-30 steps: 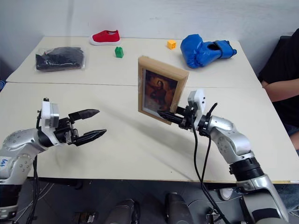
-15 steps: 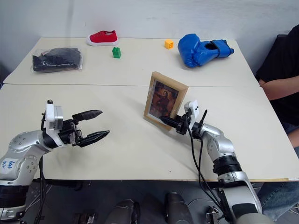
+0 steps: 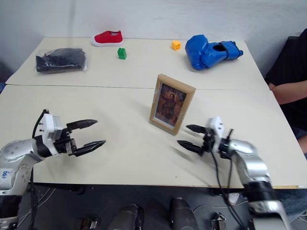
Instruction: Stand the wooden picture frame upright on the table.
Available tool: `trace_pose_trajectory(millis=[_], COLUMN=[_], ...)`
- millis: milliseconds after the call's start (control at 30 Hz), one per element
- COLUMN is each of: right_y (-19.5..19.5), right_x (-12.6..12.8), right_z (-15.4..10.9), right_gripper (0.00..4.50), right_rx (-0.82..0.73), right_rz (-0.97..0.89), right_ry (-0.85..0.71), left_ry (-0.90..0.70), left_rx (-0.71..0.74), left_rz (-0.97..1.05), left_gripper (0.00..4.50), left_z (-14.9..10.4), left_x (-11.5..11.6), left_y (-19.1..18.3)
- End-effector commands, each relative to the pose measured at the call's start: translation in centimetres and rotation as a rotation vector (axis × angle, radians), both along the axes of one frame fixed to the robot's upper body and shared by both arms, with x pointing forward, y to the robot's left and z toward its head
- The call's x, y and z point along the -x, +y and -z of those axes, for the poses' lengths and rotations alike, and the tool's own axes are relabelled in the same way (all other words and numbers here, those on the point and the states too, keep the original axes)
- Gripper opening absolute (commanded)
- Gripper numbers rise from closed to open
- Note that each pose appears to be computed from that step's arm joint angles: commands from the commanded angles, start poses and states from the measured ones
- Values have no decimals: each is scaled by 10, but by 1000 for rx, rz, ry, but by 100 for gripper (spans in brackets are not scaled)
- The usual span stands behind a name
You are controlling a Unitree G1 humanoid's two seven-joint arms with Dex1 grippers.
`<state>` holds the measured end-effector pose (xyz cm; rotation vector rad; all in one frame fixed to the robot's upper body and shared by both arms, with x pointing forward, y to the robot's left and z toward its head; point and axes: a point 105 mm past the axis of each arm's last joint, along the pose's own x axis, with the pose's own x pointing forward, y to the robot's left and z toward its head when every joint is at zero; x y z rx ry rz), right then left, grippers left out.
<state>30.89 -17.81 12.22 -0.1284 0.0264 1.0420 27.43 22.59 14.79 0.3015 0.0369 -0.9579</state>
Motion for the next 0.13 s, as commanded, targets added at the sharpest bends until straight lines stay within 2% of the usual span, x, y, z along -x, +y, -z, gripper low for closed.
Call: trace_pose_trajectory(millis=[33,67,133], right_y=[-25,-32,-46], right_x=[25,33,44], right_z=[-24,-25,-18], right_gripper=[448,448,448], right_rx=[182,241,316], right_rz=[-57,-73,-97], right_ry=[-242,-290,-288], left_ry=[-47,-38,-40], left_rx=[-118,-124,-143], left_rz=[-43,-55,-58], left_gripper=[450,450,450], left_z=[7,11,16], left_x=[9,13,20], left_y=[19,23,28])
